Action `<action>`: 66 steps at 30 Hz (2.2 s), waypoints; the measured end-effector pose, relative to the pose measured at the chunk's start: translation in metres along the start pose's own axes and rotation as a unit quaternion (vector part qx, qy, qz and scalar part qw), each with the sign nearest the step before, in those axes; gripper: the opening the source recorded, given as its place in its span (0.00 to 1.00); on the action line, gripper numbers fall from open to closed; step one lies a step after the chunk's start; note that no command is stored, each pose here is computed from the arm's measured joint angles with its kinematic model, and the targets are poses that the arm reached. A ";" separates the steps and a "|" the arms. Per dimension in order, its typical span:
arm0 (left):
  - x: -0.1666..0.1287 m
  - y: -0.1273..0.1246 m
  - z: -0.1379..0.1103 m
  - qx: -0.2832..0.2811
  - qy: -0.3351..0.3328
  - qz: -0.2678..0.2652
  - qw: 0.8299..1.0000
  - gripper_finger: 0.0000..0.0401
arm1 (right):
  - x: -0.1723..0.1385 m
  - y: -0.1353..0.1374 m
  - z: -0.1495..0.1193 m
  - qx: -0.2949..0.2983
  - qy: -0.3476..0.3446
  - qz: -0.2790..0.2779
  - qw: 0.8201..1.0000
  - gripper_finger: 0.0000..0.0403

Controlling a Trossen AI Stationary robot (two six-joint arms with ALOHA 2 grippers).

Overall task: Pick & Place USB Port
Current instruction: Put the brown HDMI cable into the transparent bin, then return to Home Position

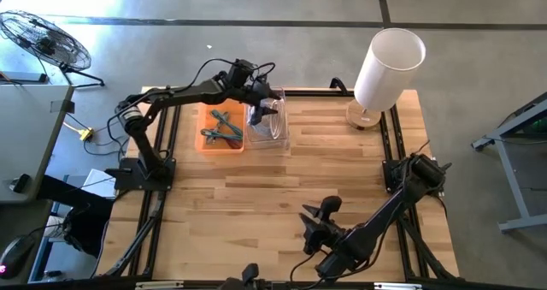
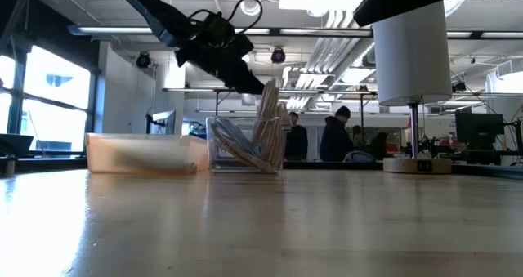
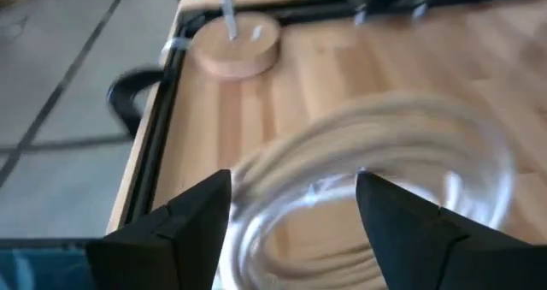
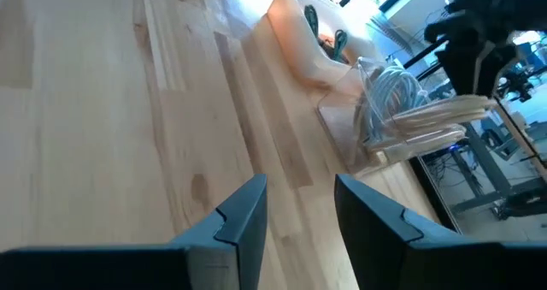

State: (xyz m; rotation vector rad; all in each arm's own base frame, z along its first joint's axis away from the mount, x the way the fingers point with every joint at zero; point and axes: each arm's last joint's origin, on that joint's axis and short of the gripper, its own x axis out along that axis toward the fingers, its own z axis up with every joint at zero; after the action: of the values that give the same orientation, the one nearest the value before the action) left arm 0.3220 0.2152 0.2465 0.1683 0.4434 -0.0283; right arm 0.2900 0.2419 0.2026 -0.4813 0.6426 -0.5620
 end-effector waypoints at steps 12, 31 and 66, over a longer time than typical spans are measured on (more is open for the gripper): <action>-0.077 -0.024 0.083 0.096 -0.055 -0.013 0.994 0.20 | -0.008 -0.054 0.027 -0.055 0.004 0.007 0.998 0.26; -0.277 -0.172 0.125 0.241 -0.047 0.123 0.962 0.00 | -0.077 -0.230 0.043 0.119 -0.057 0.063 0.989 0.00; -0.283 -0.225 -0.057 0.224 -0.178 0.077 0.955 0.00 | -0.035 -0.255 -0.164 0.265 -0.232 0.244 0.903 0.00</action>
State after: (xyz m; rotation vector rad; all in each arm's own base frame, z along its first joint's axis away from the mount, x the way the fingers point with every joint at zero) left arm 0.0277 0.0002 0.2818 0.6336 0.0549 -0.0051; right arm 0.0716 0.0331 0.2484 0.0763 0.1184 -0.1137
